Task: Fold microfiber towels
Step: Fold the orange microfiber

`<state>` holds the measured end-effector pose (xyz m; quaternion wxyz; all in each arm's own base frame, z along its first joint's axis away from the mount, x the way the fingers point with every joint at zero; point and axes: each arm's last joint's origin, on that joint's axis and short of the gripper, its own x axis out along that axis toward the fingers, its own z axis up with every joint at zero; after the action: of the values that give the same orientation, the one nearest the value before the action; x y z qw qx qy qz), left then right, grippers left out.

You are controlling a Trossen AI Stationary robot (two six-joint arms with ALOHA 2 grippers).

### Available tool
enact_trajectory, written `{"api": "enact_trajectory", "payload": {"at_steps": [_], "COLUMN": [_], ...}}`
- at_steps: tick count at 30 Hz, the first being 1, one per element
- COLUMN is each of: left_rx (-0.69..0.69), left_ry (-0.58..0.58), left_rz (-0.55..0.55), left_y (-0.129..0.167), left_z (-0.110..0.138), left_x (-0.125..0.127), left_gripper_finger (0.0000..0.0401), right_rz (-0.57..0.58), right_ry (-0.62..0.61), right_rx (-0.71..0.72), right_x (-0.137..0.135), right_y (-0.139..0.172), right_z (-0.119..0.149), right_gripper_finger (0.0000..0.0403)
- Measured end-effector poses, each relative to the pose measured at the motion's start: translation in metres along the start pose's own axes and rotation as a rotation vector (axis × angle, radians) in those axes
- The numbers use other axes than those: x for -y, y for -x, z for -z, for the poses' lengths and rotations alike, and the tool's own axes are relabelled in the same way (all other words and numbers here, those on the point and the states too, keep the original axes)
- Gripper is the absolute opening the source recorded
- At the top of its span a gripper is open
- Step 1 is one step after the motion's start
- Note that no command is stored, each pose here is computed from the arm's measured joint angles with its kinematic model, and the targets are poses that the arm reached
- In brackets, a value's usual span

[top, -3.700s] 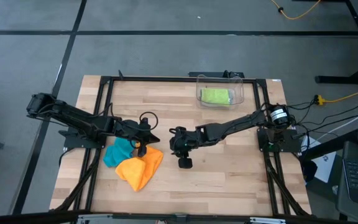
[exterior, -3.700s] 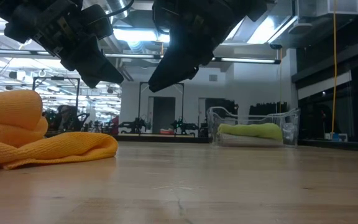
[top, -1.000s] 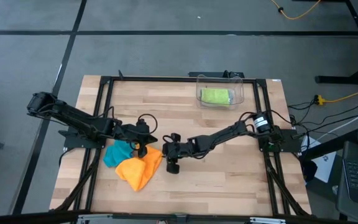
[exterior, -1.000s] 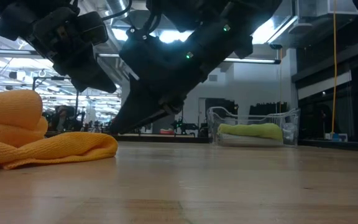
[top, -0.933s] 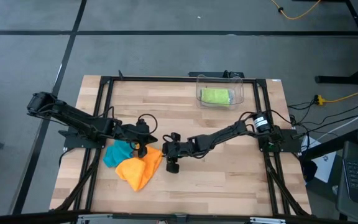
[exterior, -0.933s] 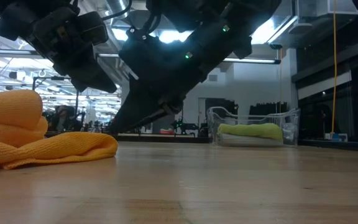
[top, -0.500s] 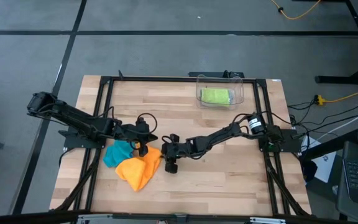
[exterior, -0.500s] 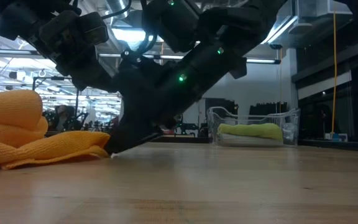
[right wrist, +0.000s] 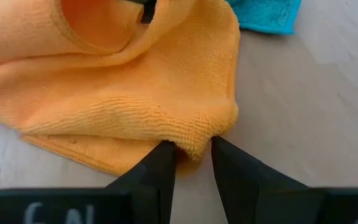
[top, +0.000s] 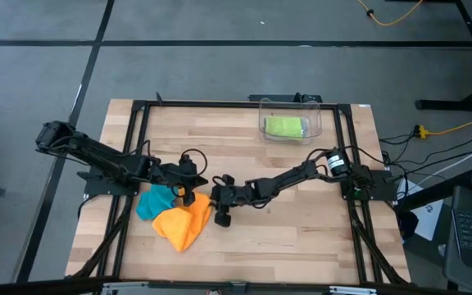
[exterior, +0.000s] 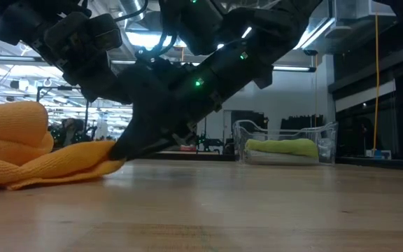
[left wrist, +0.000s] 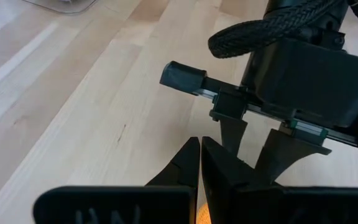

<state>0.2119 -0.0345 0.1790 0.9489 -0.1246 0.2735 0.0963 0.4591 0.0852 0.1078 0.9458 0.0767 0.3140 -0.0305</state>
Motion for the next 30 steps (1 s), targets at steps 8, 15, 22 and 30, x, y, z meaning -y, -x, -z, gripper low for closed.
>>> {"api": "enact_trajectory", "payload": {"at_steps": [8,15,22,30], "left_rx": [0.000,0.000,0.003,0.008], "left_ry": [0.000,0.002,0.008,0.012], "left_rz": [-0.001,-0.001,0.001,0.003], "left_y": [0.000,0.000,0.000,0.000], "left_z": [0.000,0.000,0.000,-0.001], "left_x": [0.000,0.000,0.000,0.000], "left_gripper_finger": [0.0009,0.0009,0.0009,0.0009], "right_rz": [-0.051,-0.004,0.191,0.572], "right_ry": [-0.005,0.024,0.093,0.172], "right_rx": [-0.018,-0.131,-0.355,-0.462], "right_x": [-0.002,-0.004,0.006,0.017], "right_y": [0.000,0.008,0.040,0.077], "right_z": [0.001,0.008,0.010,0.012], "right_gripper_finger": [0.0009,0.0004,0.0002,0.0002]}}
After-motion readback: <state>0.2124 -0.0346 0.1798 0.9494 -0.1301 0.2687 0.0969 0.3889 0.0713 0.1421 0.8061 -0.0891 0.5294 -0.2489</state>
